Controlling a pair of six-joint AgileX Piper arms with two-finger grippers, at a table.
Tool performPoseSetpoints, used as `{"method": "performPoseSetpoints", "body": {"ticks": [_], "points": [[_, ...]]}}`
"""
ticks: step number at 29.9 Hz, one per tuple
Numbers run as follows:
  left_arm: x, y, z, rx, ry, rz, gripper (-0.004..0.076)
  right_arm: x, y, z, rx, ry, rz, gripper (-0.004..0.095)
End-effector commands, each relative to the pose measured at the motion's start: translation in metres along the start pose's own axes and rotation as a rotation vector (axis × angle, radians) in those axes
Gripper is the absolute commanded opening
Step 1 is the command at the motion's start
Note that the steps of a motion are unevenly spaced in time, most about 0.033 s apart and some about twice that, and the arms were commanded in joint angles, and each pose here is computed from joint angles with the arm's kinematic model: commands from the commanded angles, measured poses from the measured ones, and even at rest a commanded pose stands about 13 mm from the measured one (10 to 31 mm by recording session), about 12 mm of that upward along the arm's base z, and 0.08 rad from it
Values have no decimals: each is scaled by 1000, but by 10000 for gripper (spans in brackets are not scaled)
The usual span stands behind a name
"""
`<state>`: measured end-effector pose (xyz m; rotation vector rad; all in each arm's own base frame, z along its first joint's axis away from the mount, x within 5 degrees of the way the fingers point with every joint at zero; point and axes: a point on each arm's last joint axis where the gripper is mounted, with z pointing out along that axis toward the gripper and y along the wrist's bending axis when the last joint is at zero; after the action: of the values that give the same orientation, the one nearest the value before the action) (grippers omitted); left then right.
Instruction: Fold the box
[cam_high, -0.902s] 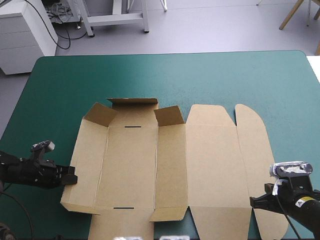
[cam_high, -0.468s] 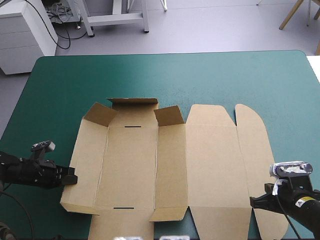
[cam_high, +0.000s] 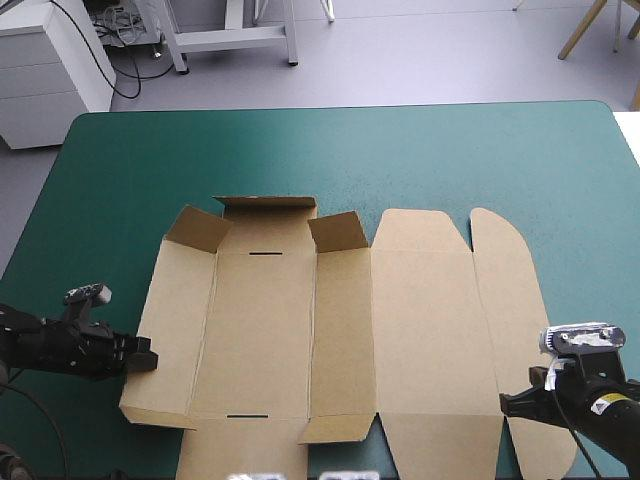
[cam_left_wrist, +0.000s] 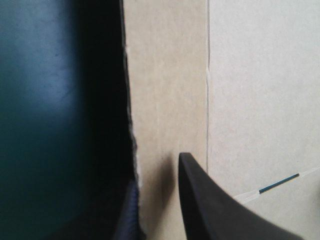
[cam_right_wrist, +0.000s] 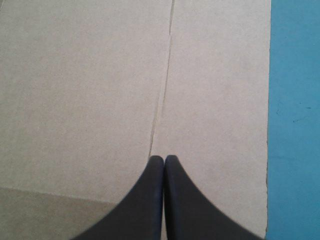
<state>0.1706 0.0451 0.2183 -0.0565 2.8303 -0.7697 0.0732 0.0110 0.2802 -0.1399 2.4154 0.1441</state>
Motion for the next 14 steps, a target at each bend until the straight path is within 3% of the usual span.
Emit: {"method": "performPoseSetpoints", "body": {"ticks": [1, 7, 14], "points": [[5, -13, 0, 114, 21, 7, 176, -10, 0, -5, 8, -69, -9, -19], [8, -14, 4, 145, 24, 7, 187, -10, 0, -5, 8, -69, -9, -19], [7, -15, 4, 158, 6, 3, 386, -10, 0, -5, 8, -69, -9, -19]]}}
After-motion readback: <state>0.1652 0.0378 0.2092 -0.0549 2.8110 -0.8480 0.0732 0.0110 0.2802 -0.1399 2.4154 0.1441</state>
